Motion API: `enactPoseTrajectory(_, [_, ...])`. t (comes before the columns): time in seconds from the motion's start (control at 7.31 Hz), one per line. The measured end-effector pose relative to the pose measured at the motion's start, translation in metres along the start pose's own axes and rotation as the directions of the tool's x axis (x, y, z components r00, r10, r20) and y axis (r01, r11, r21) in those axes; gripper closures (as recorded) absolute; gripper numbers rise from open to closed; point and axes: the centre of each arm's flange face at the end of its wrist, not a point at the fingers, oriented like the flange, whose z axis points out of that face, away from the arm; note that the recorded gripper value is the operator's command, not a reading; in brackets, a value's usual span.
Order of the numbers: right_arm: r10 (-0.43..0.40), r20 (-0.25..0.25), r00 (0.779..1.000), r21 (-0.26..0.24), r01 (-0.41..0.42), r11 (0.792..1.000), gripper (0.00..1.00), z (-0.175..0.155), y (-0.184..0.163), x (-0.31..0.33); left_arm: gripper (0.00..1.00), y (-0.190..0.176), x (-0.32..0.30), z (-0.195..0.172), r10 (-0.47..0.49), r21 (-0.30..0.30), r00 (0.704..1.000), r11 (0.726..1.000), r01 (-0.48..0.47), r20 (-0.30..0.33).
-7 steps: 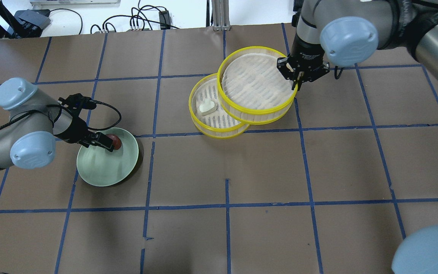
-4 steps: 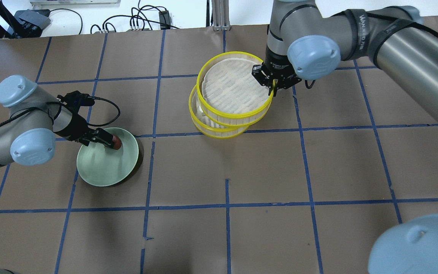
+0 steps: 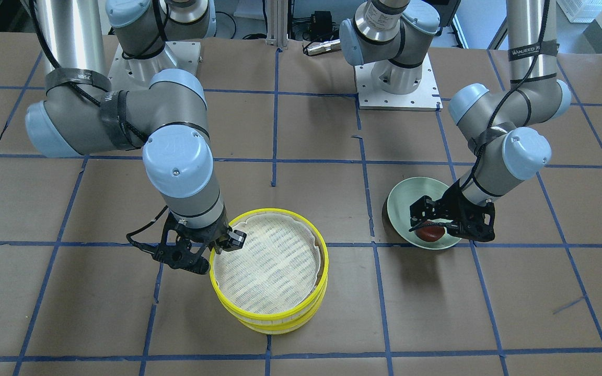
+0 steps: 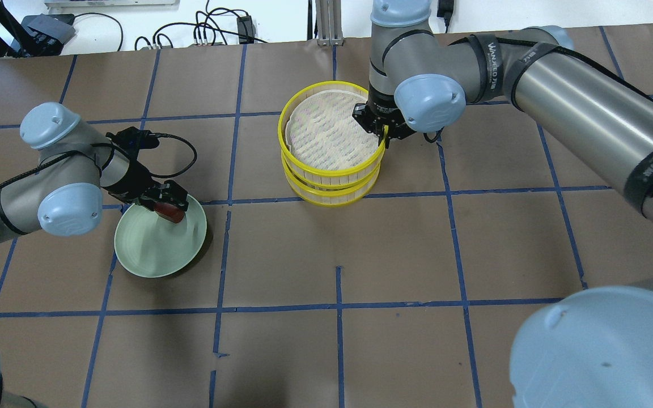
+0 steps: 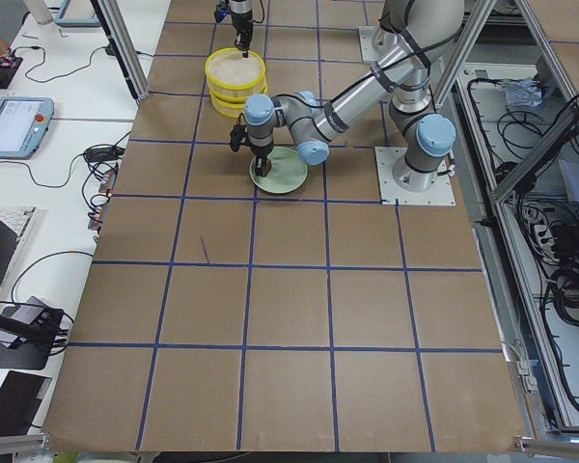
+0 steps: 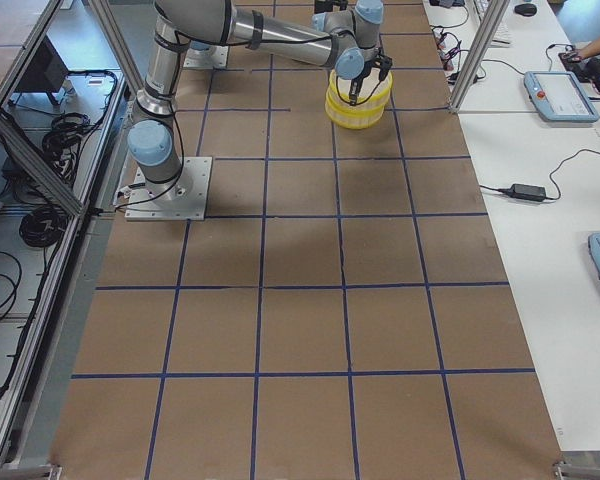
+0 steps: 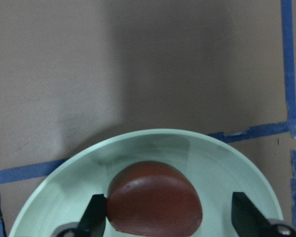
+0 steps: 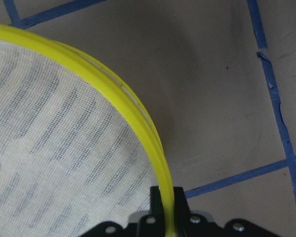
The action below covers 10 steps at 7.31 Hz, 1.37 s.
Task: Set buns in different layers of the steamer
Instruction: 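Lift brown bun with left gripper while right gripper releases the tier, then carry brown bun over top tier with left gripper while right withdraws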
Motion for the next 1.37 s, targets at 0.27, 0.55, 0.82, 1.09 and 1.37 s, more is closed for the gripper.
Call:
enactPoseTrajectory(0.27, [0.002,-0.008,1.0,-0.008,-0.002,1.0,0.85,0.005,-0.002,-0.003,1.0,-0.002,0.001,-0.003,0.008,0.008,1.0,1.0,-0.008,0.003])
enactPoseTrajectory(0.55, [0.009,-0.008,1.0,-0.012,-0.009,1.0,0.85,0.007,0.0,-0.005,1.0,-0.011,0.012,-0.029,0.009,0.046,1.0,0.999,-0.01,0.03])
enactPoseTrajectory(0.82, [0.004,-0.01,1.0,-0.017,-0.004,1.0,0.84,0.009,0.005,-0.01,1.0,-0.029,0.067,-0.071,-0.033,0.065,0.998,0.997,0.03,0.045])
enactPoseTrajectory(1.09, [-0.004,-0.02,1.0,-0.028,0.004,1.0,0.58,0.01,0.011,-0.013,0.99,-0.049,0.147,-0.113,-0.113,0.075,0.993,0.991,0.11,0.031])
enactPoseTrajectory(1.37, [-0.012,-0.019,1.0,-0.032,0.012,0.999,0.0,0.011,0.012,-0.014,0.99,-0.059,0.202,-0.138,-0.16,0.089,0.987,0.983,0.159,0.0])
